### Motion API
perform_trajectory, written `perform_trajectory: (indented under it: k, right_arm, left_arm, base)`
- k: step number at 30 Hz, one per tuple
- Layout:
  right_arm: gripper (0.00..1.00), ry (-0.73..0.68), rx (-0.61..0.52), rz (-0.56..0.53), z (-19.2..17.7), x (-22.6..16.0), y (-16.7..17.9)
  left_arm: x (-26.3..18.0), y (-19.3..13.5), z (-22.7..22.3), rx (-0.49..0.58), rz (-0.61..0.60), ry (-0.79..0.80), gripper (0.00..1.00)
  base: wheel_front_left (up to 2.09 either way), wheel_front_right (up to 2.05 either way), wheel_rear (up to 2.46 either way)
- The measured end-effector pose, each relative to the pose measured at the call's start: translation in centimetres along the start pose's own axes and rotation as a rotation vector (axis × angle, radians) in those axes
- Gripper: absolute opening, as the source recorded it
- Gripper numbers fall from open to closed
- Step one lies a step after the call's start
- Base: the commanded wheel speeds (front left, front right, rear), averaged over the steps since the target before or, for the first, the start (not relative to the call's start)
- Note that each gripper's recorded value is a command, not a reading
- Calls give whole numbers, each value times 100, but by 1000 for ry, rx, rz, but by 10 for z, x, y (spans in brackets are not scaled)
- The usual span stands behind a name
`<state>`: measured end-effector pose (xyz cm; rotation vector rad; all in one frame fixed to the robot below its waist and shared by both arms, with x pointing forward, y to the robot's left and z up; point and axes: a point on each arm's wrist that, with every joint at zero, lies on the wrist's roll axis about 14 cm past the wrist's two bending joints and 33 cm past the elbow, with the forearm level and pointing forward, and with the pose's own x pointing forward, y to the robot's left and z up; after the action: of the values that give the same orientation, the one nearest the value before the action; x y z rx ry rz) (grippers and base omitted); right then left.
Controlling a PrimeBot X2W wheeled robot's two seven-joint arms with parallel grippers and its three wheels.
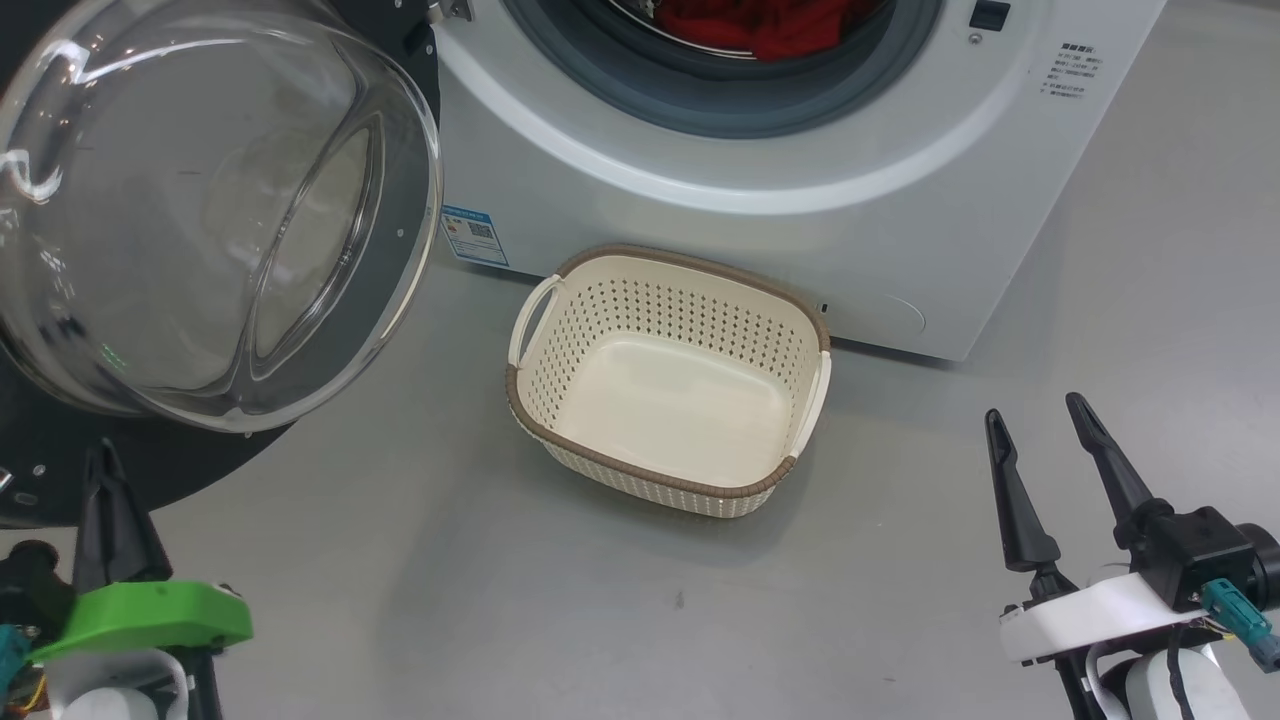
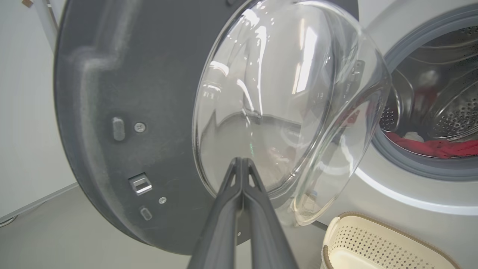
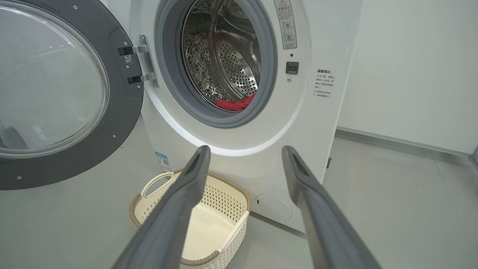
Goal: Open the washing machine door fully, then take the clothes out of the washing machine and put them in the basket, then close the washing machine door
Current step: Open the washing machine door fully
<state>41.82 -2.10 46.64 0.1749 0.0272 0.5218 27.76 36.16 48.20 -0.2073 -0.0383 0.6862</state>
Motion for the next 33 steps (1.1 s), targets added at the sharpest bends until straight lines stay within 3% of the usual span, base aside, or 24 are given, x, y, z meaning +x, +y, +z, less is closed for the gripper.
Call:
perform_trajectory:
  k: [7,13,14,15,16,17,18,33]
  right_arm:
    - [100,-9,1,-3,5,-3,2]
    - [100,-16,5,-13,7,-7,2]
    - [100,-17,6,-16,8,-8,1]
    - [100,-16,6,-15,8,-8,2]
    - [100,-16,8,-16,8,-9,2]
    - [100,-17,8,-19,8,-10,2]
    - [100,-17,8,-24,8,-11,0]
    - [100,-32,4,-150,17,-41,-31]
  left_arm:
    - [-15,-29,-8,-8,-111,23,0]
    - [-30,-72,-19,-85,-249,67,0]
    - [-32,-79,-21,-92,-268,75,6]
    - [-34,-84,-23,-94,-283,82,30]
    - [-35,-89,-24,-96,-299,88,47]
    - [-37,-93,-25,-99,-312,92,85]
    - [-38,-98,-27,-99,-327,97,100]
    - [-46,-159,-28,-80,-520,92,100]
  base:
    - [0,0,0]
    - [0,0,0]
    - [0,0,0]
    - [0,0,0]
    - [0,0,0]
    - [0,0,0]
    - [0,0,0]
    - [0,0,0]
